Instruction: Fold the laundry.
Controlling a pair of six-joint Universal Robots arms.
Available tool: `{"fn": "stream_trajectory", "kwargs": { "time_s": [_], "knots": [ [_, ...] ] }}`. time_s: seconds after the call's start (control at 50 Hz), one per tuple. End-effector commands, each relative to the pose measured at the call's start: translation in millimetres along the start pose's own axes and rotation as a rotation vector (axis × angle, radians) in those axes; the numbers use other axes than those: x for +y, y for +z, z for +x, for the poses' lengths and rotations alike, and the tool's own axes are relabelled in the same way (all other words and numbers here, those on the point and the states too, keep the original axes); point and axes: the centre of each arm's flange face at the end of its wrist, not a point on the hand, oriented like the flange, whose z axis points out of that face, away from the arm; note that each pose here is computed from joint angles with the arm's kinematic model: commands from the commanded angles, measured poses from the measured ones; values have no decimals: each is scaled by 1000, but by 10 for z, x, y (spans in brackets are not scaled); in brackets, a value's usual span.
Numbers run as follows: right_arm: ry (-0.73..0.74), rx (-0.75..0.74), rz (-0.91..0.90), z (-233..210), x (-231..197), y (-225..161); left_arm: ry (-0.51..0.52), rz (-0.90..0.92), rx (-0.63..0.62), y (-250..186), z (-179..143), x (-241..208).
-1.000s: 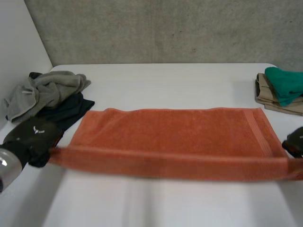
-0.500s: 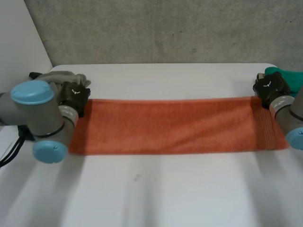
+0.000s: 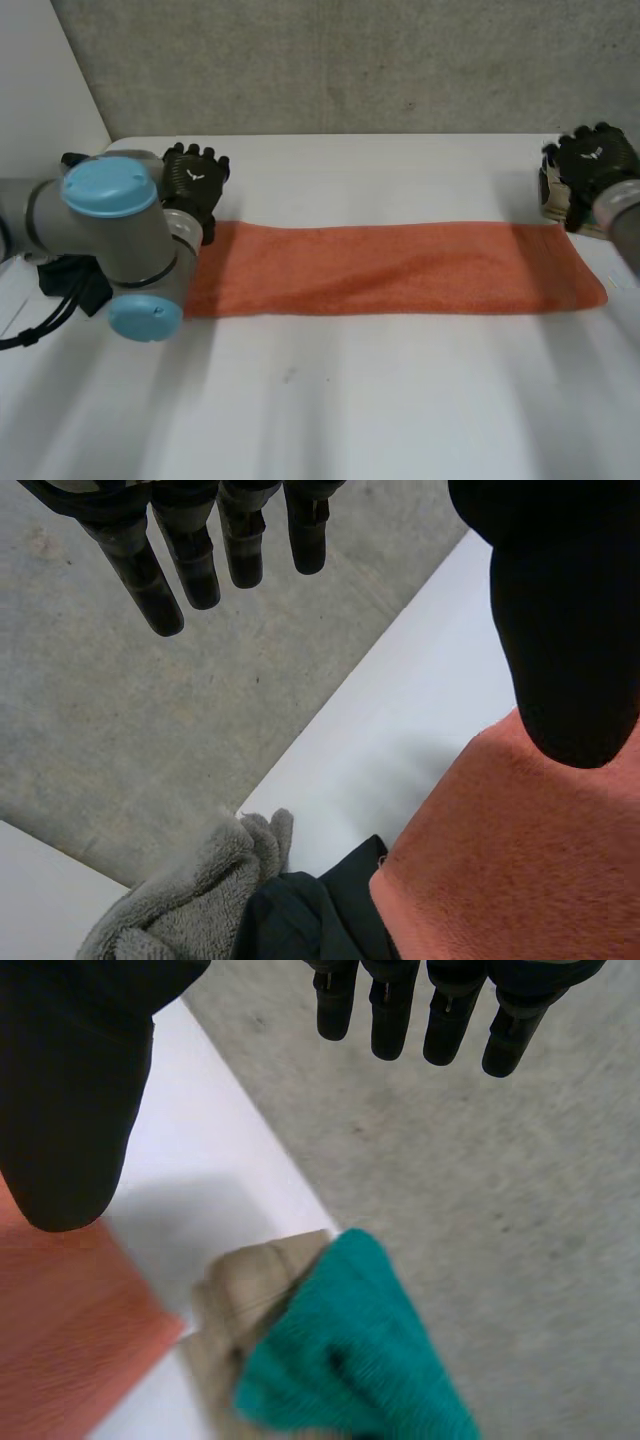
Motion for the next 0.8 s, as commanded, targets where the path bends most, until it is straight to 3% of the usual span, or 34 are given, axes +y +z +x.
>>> {"fn": "stream_trajectory", "kwargs": {
  "time_s": [0.02,0.14,0.3,0.58,0.72,0.8],
  "knots": [
    [189,-261,-255,154,356,-570,-101,-7,19,-287,-104,-82],
    [271,-349,-331,102,660,-736,-133,-15,59,-422,-64,-45],
    [247,-286,-228,104,922,-593,-133,-28,73,-426,-35,18],
    [227,-247,-228,8,1178,-410,-133,-46,76,-432,-24,83],
    [201,-109,-277,380,1254,-425,-133,-39,72,-471,-51,42],
    [95,-8,-289,767,1302,-434,-136,-26,62,-507,-105,-19]
  ]
}}
